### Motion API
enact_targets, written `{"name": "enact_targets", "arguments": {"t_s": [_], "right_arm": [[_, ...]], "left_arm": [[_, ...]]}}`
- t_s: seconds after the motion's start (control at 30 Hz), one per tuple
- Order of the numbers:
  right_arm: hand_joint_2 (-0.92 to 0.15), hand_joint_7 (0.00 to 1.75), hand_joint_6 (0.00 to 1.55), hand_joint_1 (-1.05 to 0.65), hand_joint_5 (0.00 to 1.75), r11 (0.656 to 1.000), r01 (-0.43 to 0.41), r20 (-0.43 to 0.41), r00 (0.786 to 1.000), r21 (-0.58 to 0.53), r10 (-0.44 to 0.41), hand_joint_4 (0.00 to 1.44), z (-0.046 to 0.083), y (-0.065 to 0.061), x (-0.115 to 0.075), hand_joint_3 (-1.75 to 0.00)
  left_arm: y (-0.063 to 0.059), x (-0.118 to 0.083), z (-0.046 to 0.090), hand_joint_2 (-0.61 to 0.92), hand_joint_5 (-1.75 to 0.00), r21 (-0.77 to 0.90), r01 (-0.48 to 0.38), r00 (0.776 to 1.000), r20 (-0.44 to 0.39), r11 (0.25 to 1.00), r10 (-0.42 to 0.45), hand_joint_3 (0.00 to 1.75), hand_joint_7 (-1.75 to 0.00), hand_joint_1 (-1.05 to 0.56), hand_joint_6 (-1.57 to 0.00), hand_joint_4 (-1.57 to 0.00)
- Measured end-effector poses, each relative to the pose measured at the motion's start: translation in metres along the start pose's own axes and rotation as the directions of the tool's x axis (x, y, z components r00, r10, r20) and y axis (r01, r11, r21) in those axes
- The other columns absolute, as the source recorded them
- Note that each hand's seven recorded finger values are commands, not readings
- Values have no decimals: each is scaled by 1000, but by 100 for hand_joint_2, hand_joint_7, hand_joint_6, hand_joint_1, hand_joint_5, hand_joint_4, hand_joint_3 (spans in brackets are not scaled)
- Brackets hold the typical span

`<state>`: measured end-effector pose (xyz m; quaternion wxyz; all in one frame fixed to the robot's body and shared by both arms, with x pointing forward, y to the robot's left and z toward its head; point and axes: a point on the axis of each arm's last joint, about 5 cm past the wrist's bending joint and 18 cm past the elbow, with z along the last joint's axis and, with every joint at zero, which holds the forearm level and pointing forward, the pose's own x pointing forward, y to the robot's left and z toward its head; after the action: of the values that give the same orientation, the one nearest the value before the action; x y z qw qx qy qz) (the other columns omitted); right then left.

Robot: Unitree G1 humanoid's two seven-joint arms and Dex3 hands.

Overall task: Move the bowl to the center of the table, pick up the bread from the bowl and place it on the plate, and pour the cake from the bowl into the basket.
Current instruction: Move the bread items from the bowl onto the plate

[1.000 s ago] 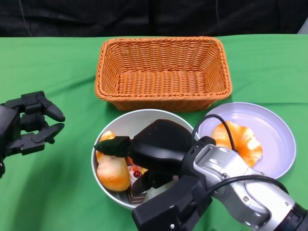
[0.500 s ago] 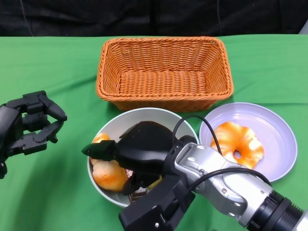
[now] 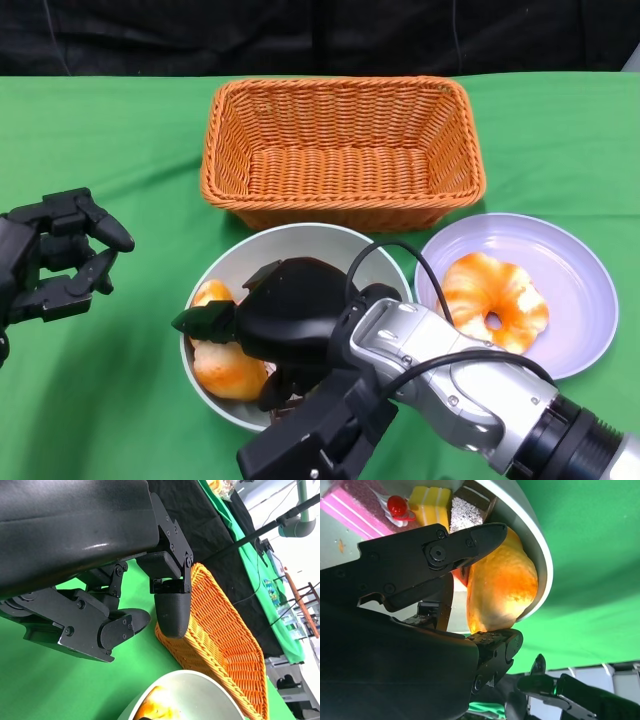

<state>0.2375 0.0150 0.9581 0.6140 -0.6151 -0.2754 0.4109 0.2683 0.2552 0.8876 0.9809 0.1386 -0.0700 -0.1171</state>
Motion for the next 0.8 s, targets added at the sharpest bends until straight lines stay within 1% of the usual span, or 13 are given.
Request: {"name": "enact_targets", "arguments": {"t_s": [0.17, 0.23, 0.3, 0.37, 0.43, 0.5, 0.6, 0.67, 0.7, 0.8], "right_arm": [[-92, 2, 46, -72, 84, 1000, -16, -41, 999, -22, 15, 48, 2, -5, -3, -11], [-92, 1, 51, -72, 68, 999, -15, -55, 998, -32, 14, 57, 3, -6, -4, -12], [-92, 1, 56, -68, 59, 999, -7, -69, 998, -38, 5, 62, 3, -6, -6, -14], [-92, 2, 59, -59, 57, 999, -1, -72, 997, -36, -2, 66, 3, -6, -7, -17], [-92, 3, 65, -50, 62, 999, 15, -72, 997, -29, -17, 73, 3, -5, -8, -14], [-92, 5, 73, -42, 68, 997, 72, -65, 995, -8, -72, 79, 1, -1, -9, -12], [-92, 8, 84, -37, 72, 987, 154, -60, 987, 43, -152, 84, -4, 9, -10, -13], [-92, 9, 87, -36, 74, 980, 193, -54, 980, 57, -190, 85, -6, 13, -9, -14], [-92, 7, 88, -35, 84, 976, 207, -51, 978, 65, -204, 82, -7, 14, -9, -14], [-92, 4, 88, -33, 93, 971, 229, -53, 973, 69, -225, 81, -9, 19, -9, -10]], "left_arm": [[0, 0, 0, 71, -156, 0, -1, 1000, -1, 1000, 1, 75, -124, -3, -73, -68], [0, 0, 0, 71, -156, 1, 0, 1000, -1, 1000, 0, 74, -124, -2, -74, -69], [1, 0, 0, 72, -156, 2, 0, 1000, -5, 1000, 0, 74, -124, -1, -74, -69], [1, -1, -1, 72, -156, 2, -1, 1000, -8, 1000, 1, 74, -124, -2, -74, -70], [2, -1, -1, 72, -156, 4, -1, 1000, -8, 1000, 1, 73, -124, -2, -74, -69], [2, -1, 0, 72, -155, 9, -7, 1000, -10, 1000, 7, 72, -124, -2, -74, -70], [2, -1, 0, 73, -154, 12, -11, 1000, -10, 1000, 11, 73, -125, -1, -74, -70], [2, -1, 0, 73, -154, 12, -11, 1000, -10, 1000, 12, 73, -125, -1, -74, -70], [2, 0, 0, 73, -154, 12, -12, 1000, -10, 1000, 12, 73, -126, -2, -74, -70], [2, 0, 0, 73, -154, 11, -12, 1000, -10, 1000, 12, 73, -126, -2, -73, -70]]}}
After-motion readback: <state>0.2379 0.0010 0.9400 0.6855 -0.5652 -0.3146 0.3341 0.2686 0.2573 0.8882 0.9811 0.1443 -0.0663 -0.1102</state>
